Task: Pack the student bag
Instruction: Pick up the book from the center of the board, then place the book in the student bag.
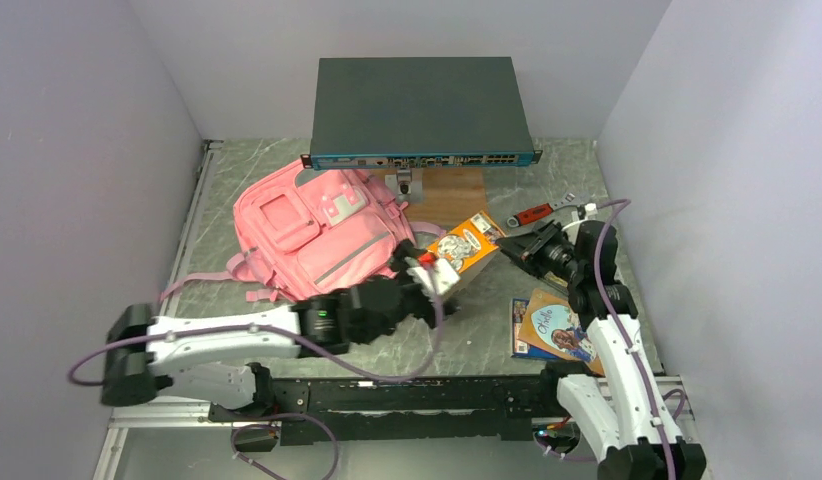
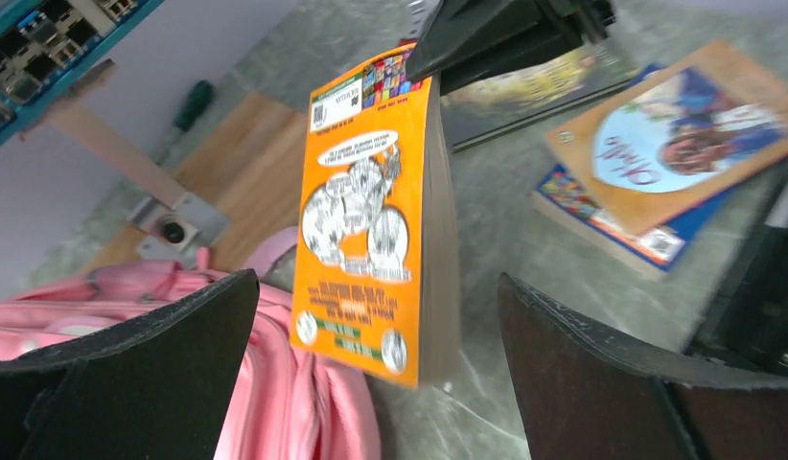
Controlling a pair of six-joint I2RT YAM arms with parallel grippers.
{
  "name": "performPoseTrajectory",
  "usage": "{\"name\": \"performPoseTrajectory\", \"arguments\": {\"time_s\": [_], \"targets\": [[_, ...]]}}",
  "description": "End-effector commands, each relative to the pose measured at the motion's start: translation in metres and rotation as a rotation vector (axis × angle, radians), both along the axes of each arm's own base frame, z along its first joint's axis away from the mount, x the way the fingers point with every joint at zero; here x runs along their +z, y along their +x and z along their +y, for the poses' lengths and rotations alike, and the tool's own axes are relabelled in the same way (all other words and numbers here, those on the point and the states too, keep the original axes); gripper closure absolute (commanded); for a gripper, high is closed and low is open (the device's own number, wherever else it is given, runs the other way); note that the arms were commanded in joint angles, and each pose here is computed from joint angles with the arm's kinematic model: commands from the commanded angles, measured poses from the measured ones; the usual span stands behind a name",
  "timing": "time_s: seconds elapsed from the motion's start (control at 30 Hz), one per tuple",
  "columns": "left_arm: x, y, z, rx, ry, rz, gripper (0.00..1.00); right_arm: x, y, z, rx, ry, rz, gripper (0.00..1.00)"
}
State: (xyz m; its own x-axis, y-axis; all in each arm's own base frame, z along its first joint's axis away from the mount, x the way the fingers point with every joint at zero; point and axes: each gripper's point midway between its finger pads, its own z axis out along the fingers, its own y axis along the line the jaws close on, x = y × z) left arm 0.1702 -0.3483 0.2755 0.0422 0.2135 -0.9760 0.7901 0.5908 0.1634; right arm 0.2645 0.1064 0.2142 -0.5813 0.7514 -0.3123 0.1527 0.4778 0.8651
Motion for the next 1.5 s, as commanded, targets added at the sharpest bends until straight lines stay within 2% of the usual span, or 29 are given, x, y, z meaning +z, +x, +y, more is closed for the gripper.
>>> {"name": "performPoseTrajectory", "arguments": {"time_s": [0.0,0.17,0.33,0.5,0.77,0.87,0.93,1.07,1.1,1.13,1.23,1.37,1.4,1.47], "targets": [[0.009,0.033,-0.013,0.276,0.123,-0.202,0.0,0.038,0.0,0.021,-0.013,0.136,-0.068,1.0],[-0.008,0.039,-0.033,0.339,0.219,-0.248,0.0,0.044,-0.005,0.033,-0.02,0.177,-0.054,1.0],[-0.026,0.04,-0.054,0.334,0.292,-0.276,0.0,0.047,-0.007,0.034,-0.06,0.179,-0.034,1.0],[-0.041,0.051,-0.057,0.418,0.379,-0.332,0.0,0.048,-0.011,0.037,-0.078,0.188,-0.005,1.0],[-0.061,0.057,-0.063,0.409,0.45,-0.353,0.01,0.055,-0.015,0.037,-0.104,0.206,0.016,1.0],[-0.059,0.061,-0.058,0.439,0.476,-0.38,0.12,0.057,-0.018,0.036,-0.102,0.197,0.007,1.0],[-0.055,0.061,-0.054,0.442,0.467,-0.385,0.29,0.054,-0.019,0.039,-0.083,0.189,0.013,1.0],[-0.049,0.058,-0.051,0.416,0.45,-0.358,0.5,0.051,-0.023,0.045,0.0,0.125,-0.03,1.0],[-0.047,0.056,-0.05,0.401,0.441,-0.344,0.57,0.051,-0.025,0.044,0.015,0.101,-0.042,0.96],[-0.042,0.055,-0.048,0.387,0.428,-0.33,0.63,0.051,-0.027,0.044,0.027,0.078,-0.056,0.88],[-0.03,0.055,-0.041,0.355,0.392,-0.298,0.9,0.047,-0.032,0.046,0.091,0.01,-0.1,0.54],[-0.017,0.052,-0.031,0.261,0.329,-0.295,1.0,0.035,-0.038,0.028,0.141,-0.238,-0.07,0.04],[-0.012,0.05,-0.027,0.23,0.298,-0.298,1.0,0.037,-0.038,0.021,0.133,-0.299,-0.057,0.01],[-0.015,0.044,-0.02,0.149,0.261,-0.299,1.0,0.053,-0.037,0.009,0.101,-0.367,-0.065,0.0]]}}
